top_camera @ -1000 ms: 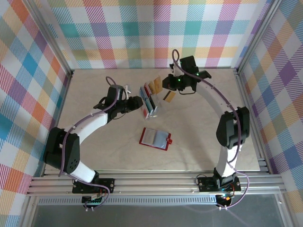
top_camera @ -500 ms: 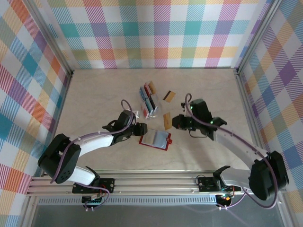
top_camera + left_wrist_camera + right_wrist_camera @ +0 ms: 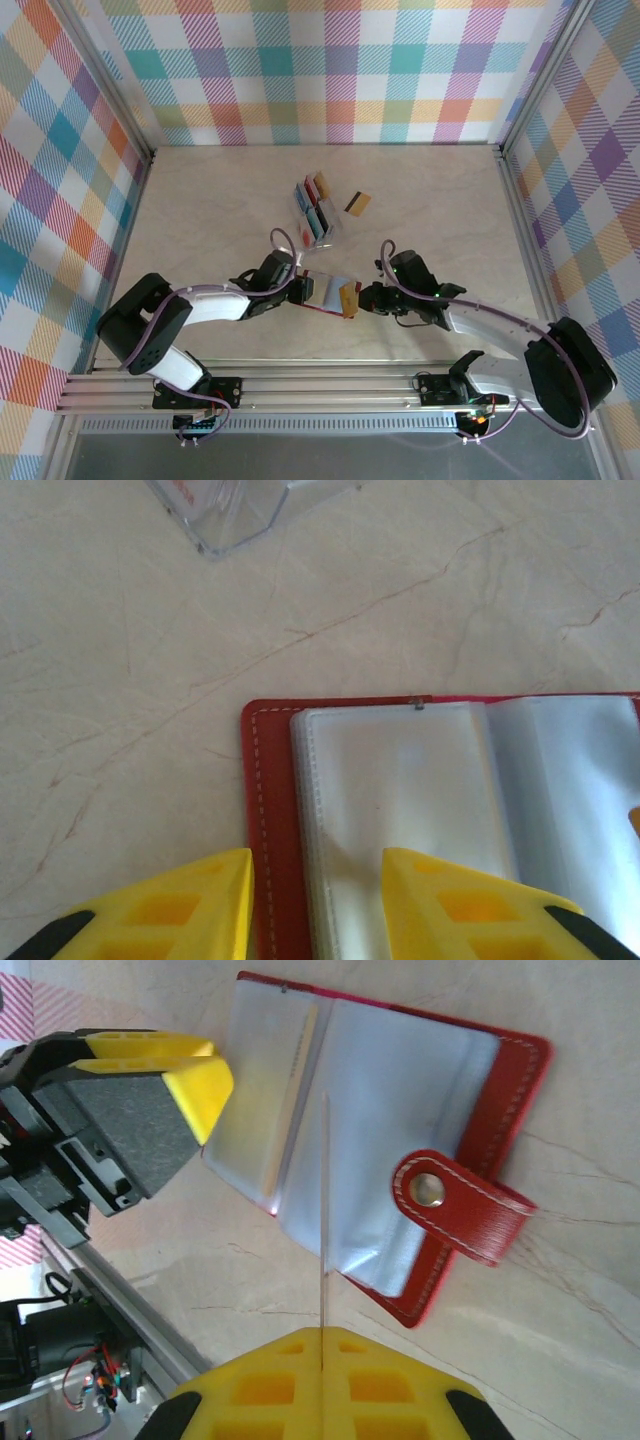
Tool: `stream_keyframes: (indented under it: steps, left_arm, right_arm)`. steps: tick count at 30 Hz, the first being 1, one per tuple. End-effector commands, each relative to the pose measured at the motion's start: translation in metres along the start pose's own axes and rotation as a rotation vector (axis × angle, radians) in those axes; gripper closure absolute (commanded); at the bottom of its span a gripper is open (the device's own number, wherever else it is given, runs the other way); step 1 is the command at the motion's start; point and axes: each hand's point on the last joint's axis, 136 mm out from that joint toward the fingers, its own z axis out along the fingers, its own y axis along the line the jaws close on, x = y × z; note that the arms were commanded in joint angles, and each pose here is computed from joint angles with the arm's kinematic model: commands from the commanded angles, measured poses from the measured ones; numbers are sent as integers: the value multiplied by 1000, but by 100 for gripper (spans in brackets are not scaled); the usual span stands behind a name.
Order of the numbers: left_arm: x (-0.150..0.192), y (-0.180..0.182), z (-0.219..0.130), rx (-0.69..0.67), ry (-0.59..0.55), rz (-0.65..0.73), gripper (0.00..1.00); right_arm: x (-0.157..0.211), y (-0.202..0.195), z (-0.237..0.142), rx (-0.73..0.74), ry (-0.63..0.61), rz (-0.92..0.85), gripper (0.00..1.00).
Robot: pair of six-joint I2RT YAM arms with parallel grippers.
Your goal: Put the credit cards into the card holder
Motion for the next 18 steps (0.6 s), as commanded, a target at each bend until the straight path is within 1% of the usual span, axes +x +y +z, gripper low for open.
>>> stream_keyframes:
  steps: [1,5,18]
  left_arm:
    - [4,3,5,-28,-25,29,64]
    - [12,5,9,-35,-11,30,68]
    - [28,8,5,-39,-25,9,70]
  right_arm:
    - [-6,27,4,-132,1,-17,100]
    - [-6,30,9,-151,19,-12,100]
    - [-8,23,28,-136,58,34,100]
